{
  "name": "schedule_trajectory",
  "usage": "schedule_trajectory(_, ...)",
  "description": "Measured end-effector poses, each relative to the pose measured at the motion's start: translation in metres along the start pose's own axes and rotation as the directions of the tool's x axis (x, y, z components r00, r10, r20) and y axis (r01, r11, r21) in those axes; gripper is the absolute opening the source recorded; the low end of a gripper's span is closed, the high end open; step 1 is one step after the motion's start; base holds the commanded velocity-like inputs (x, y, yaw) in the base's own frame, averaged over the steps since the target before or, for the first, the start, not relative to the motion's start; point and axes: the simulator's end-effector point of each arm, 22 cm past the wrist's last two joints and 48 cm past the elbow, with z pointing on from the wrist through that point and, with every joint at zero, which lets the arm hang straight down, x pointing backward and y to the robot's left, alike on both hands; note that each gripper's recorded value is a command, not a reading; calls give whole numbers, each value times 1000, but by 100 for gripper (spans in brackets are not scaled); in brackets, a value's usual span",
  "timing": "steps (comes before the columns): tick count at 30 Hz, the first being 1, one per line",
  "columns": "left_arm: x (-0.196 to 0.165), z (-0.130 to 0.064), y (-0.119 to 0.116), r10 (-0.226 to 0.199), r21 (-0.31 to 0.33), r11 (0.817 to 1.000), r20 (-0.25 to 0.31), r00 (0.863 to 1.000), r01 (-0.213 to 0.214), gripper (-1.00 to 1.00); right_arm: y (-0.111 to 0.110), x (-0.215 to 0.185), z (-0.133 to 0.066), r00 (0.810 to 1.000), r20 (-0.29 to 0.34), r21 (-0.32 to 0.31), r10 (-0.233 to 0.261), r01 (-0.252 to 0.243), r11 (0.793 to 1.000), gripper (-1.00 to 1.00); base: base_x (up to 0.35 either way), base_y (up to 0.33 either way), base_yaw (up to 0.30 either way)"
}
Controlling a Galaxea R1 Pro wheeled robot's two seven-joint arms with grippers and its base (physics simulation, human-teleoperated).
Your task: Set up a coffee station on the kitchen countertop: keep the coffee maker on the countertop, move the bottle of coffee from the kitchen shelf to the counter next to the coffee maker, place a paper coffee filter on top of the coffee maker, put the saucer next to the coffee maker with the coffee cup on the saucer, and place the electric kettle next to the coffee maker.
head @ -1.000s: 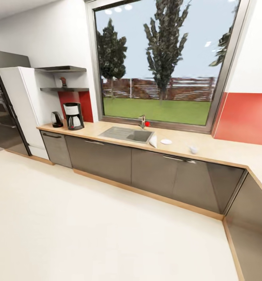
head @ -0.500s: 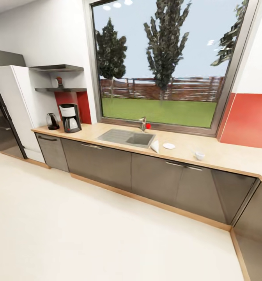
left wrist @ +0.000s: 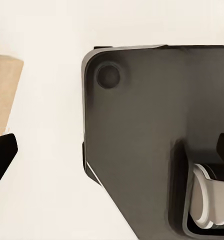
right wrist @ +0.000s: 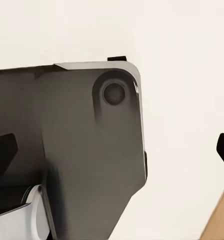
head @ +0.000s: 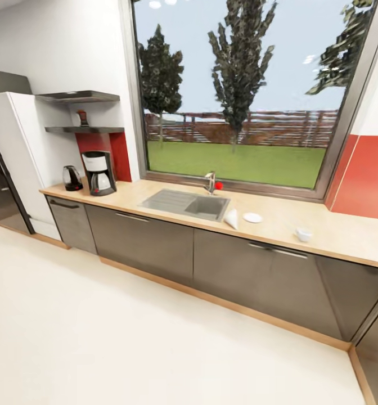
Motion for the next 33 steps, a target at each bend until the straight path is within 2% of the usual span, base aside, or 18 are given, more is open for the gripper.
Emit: schedule_trajectory(33,0,0,-2,-1,3,1000,0,1000,1,100,0,0,0,1000,1,0,-1,1,1000,100,325,160,0)
